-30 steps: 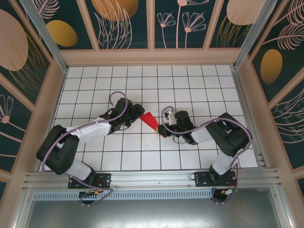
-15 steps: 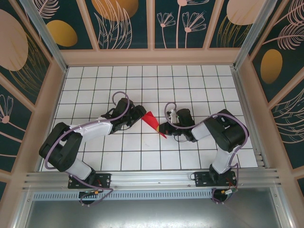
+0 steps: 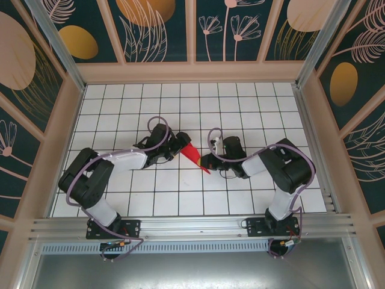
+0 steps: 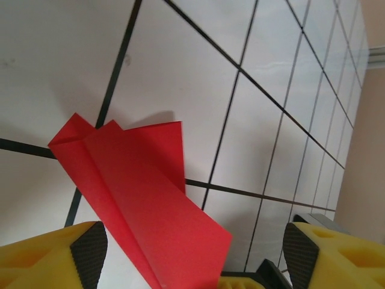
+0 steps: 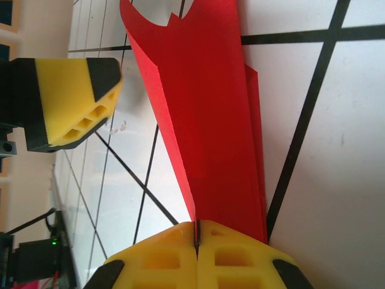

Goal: Fold a paper plane with a square sheet of paper (pick it up from the middle)
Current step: Fold the wing for the fifth time at the center of the table.

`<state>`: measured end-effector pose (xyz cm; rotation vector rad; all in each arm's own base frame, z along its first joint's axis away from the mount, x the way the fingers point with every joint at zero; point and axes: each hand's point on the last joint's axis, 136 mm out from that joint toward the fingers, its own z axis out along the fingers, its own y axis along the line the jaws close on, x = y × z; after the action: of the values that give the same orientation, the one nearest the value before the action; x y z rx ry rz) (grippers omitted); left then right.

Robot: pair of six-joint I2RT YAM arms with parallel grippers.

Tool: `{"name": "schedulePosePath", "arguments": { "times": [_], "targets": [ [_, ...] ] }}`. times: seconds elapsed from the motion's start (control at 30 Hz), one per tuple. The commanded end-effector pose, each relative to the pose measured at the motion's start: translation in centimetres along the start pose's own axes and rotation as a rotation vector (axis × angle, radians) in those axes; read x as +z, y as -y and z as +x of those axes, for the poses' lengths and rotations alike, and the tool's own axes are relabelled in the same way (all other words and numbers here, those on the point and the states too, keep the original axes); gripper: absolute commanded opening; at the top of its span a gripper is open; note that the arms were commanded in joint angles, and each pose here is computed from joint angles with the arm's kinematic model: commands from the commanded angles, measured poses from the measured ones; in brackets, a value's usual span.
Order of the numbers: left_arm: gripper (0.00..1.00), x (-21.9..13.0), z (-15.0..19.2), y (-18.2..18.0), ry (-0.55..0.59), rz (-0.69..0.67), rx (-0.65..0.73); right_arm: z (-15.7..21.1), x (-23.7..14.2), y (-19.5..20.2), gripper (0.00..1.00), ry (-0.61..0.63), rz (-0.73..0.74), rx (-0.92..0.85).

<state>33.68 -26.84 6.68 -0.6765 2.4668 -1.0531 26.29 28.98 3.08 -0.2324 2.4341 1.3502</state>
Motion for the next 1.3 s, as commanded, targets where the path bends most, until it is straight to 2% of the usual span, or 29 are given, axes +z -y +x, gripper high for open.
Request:
{"name": "schedulePosePath", "arguments": {
  "times": [0.0, 0.27, 0.37, 0.53, 0.8, 0.93, 1.0, 1.03, 1.1, 1.27],
  "targets": [
    [0.79, 0.8, 0.1, 0.5, -0.024, -0.007, -0.084, -1.1, 0.0, -0.9, 0.02, 0.064, 0.054, -0.14],
    [0.78, 1.6, 0.1, -1.4, -0.027, -0.108, -0.156, -0.8, 1.0, -2.1, 0.03, 0.133, 0.231, -0.449],
    [0.74, 1.2, 0.0, -2.1, -0.012, -0.137, -0.159, -0.9, 1.2, -2.7, 0.03, 0.155, 0.283, -0.548],
    [0.64, 1.1, 0.1, -2.4, -0.016, -0.159, -0.147, -0.6, 1.4, -2.7, 0.03, 0.166, 0.348, -0.638],
    [0.4, 0.8, 0.2, -3.2, -0.011, -0.192, -0.148, -0.6, 1.5, -3.2, 0.08, 0.185, 0.403, -0.73],
    [0.21, 0.7, 0.2, -3.1, -0.014, -0.192, -0.142, -0.3, 1.6, -3.2, 0.13, 0.168, 0.407, -0.76],
    [0.18, 0.7, 0.2, -3.0, -0.016, -0.189, -0.141, 0.0, 1.5, -3.0, 0.15, 0.157, 0.418, -0.777],
    [0.11, 0.8, 0.2, -2.8, -0.019, -0.185, -0.137, 0.1, 1.4, -3.0, 0.16, 0.152, 0.421, -0.786],
    [0.05, 0.8, 0.3, -2.7, -0.023, -0.182, -0.132, 0.2, 1.3, -2.7, 0.18, 0.14, 0.434, -0.802],
    [0.04, 0.8, 0.2, -2.2, -0.028, -0.172, -0.122, 0.3, 1.1, -1.9, 0.21, 0.121, 0.504, -0.871]
  ]
}}
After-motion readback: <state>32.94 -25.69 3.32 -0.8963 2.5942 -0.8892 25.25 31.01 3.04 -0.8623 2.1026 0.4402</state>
